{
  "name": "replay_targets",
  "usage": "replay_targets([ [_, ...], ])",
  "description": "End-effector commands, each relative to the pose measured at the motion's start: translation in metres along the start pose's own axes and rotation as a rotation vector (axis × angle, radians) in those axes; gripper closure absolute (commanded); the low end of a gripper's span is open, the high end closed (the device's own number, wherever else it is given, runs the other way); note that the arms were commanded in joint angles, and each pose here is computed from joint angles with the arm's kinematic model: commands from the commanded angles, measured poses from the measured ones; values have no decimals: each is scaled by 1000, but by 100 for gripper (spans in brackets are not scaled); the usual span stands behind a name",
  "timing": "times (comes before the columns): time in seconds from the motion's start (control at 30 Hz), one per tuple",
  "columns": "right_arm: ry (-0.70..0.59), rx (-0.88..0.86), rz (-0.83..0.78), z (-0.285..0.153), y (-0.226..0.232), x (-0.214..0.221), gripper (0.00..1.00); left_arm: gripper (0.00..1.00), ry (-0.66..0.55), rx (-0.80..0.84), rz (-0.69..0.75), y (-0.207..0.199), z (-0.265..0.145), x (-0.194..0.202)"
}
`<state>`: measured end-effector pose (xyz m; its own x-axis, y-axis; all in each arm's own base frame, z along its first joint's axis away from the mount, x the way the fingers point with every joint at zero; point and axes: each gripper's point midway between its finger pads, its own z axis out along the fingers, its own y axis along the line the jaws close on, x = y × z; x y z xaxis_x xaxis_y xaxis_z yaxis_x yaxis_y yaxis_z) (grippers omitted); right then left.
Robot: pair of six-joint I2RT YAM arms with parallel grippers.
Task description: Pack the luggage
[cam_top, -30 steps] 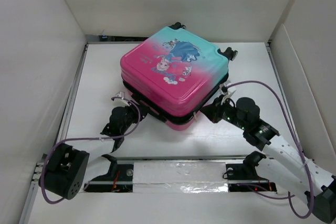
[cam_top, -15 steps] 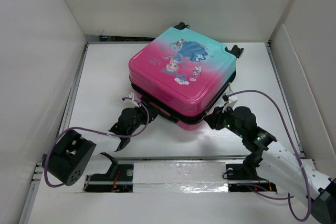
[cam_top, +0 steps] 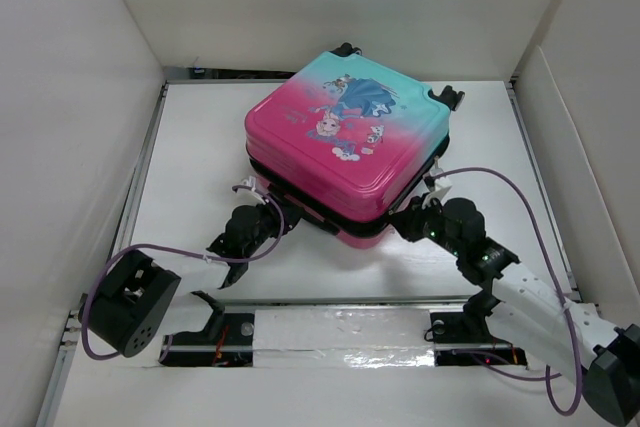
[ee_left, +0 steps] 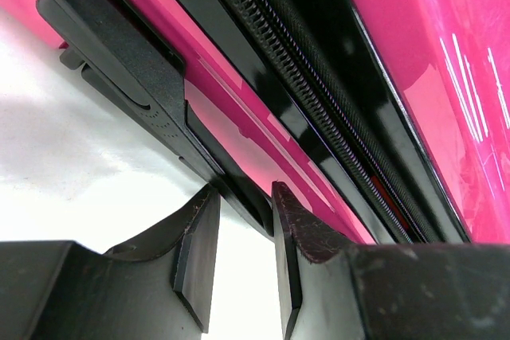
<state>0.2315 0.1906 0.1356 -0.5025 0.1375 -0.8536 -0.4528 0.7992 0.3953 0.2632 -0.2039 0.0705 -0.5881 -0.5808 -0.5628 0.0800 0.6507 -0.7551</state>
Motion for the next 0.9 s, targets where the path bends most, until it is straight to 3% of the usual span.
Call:
replay_targets([
  [0.0, 6, 38, -11, 2, -11, 7, 85, 100, 73, 164, 71, -39, -4, 11],
  [0.07, -20, 40, -8, -3, -11, 4, 92, 100, 75, 168, 71, -40, -3, 11],
  [0.2, -55, -20, -2, -13, 0, 0, 87, 100, 71, 179, 68, -43, -2, 10],
  [0.23, -54, -31, 1, -15, 1, 2, 83, 100, 69, 182, 68, -44, -2, 9],
  [0.27, -61, -58, 6, -18, 6, 2, 67, 100, 69, 182, 68, -45, -2, 9],
  [0.3, -48, -57, 10, -18, 3, 10, 59, 100, 67, 184, 70, -46, -1, 8],
  [0.37, -38, -57, 25, -19, 3, 15, 44, 100, 73, 187, 67, -47, 0, 9],
  [0.4, -33, -55, 32, -19, 2, 17, 42, 100, 70, 188, 69, -48, 0, 8],
  [0.53, -45, -20, 36, -20, -3, 13, 45, 100, 64, 188, 72, -48, 0, 6],
  [0.6, -65, 18, 38, -20, -9, 9, 60, 100, 64, 185, 73, -48, 0, 6],
  [0.7, -49, 101, 52, -23, -23, 12, 68, 100, 61, 186, 78, -49, 0, 5],
  [0.87, -54, 179, 84, -26, -34, 9, 71, 100, 55, 183, 83, -50, 1, 3],
])
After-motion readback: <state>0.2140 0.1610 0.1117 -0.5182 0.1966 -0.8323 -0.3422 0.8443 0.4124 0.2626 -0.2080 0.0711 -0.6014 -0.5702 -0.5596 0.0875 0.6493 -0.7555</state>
